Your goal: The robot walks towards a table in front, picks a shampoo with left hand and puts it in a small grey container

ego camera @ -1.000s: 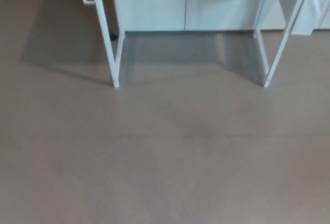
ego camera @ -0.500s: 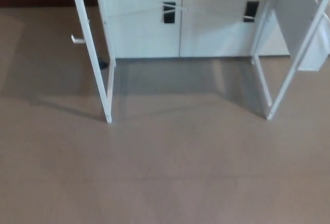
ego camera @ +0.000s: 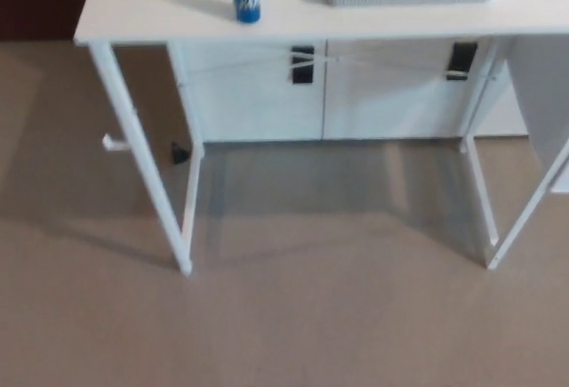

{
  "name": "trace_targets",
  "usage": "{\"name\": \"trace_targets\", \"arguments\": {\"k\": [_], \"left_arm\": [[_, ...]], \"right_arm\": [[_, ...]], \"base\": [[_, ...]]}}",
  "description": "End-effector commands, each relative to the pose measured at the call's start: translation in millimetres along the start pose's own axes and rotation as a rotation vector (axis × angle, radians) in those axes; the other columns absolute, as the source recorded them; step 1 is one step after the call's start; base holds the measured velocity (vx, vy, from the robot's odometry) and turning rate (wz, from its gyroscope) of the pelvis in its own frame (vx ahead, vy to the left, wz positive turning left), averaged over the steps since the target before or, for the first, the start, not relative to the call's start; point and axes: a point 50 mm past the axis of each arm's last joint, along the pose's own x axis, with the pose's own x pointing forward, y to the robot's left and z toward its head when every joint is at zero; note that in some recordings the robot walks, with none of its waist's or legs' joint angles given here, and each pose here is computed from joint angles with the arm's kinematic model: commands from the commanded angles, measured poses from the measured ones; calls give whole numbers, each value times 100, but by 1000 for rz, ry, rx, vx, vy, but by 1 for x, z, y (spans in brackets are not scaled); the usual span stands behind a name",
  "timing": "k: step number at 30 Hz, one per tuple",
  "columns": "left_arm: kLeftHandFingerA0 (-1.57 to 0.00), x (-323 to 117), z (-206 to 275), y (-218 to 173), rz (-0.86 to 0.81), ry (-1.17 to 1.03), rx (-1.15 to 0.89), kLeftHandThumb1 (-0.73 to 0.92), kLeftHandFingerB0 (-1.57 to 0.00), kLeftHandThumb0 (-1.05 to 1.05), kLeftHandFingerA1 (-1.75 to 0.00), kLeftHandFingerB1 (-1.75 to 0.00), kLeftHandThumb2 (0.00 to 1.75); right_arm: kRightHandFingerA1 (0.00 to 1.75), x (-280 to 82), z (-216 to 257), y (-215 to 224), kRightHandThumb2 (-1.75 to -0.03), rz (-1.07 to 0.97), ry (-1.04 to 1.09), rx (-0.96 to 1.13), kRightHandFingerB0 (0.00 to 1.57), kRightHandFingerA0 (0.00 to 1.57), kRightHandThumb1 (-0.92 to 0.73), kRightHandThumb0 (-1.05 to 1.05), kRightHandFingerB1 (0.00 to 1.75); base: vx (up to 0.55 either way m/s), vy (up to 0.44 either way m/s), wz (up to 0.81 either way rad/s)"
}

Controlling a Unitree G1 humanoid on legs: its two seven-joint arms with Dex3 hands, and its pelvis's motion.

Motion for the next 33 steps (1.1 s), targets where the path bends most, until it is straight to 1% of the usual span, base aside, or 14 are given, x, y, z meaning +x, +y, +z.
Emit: {"name": "trace_targets", "arguments": {"k": [1, 8, 9, 14, 15, 17, 18, 23, 24, 27, 28, 29, 30, 33], "left_arm": [[-60, -1, 3, 9, 13, -23, -7, 55, -36, -32, -44, -35, 57], [-62, -1, 2, 10, 7, -20, -9, 55, -36, -32, -46, -35, 57], [-57, -2, 2, 10, 6, -20, 3, 55, -35, -35, -44, -35, 57], [-57, -2, 2, 13, 10, -25, -5, 55, -36, -34, -44, -35, 57], [-58, -2, 2, 13, 11, -23, -12, 43, -31, -40, -57, -45, 72], [-62, -2, 1, 13, 13, -21, -19, 54, -36, -32, -46, -35, 57], [-61, -3, 1, 14, 15, -25, -2, 55, -36, -33, -45, -36, 57], [-64, -3, 1, 15, 18, -20, 11, 55, -38, -34, -46, -36, 57], [-58, -3, 0, 16, 20, -18, 6, 43, -34, -41, -58, -47, 74], [-58, -3, 0, 16, 20, -18, 5, 43, -34, -41, -58, -47, 74], [-58, -3, 0, 15, 19, -15, 16, 44, -35, -41, -58, -48, 75], [-58, -3, 0, 15, 19, -15, 18, 44, -35, -41, -58, -48, 75], [-61, -3, 0, 15, 16, -17, 15, 56, -41, -34, -47, -38, 57], [-59, -3, 0, 18, 18, -19, 11, 56, -40, -33, -44, -37, 57]], "right_arm": [[57, 0, -1, 1, -73, 6, 4, -26, 47, 69, -51, -37, 48], [58, 0, -1, 3, -74, 17, 10, -17, 47, 70, -50, -37, 49], [47, 0, -1, 3, -57, 19, 11, -16, 53, 72, -59, -27, 39], [48, 1, 4, 5, -57, 28, 4, -21, 54, 73, -59, -27, 39], [57, 2, 4, 5, -73, 31, 2, -22, 49, 69, -50, -36, 49], [57, 2, 6, 6, -73, 36, 0, -25, 49, 68, -51, -36, 49], [47, 2, 6, 6, -57, 40, 0, -26, 53, 70, -60, -26, 39], [46, 3, 10, 9, -57, 48, -6, -39, 54, 70, -60, -26, 39], [48, 3, 12, 10, -57, 50, -12, -43, 55, 73, -60, -27, 40], [48, 3, 12, 10, -57, 51, -12, -43, 55, 73, -60, -27, 40], [59, 3, 11, 10, -75, 57, -16, -53, 51, 70, -52, -37, 51], [59, 3, 11, 10, -75, 57, -16, -54, 51, 70, -52, -37, 51], [59, 3, 11, 10, -75, 59, -16, -54, 51, 70, -52, -37, 51], [48, 4, 16, 13, -58, 67, -24, -53, 55, 73, -62, -29, 40]], "base": [[534, 205, -66], [410, 135, -2], [260, 6, 10], [275, -103, 13], [323, -183, 15], [305, -140, 47], [280, -133, -9], [167, -63, -3], [92, 22, -6], [87, 92, -8], [107, 151, -11], [205, 127, -6], [90, 146, 45], [86, 143, -2]]}}
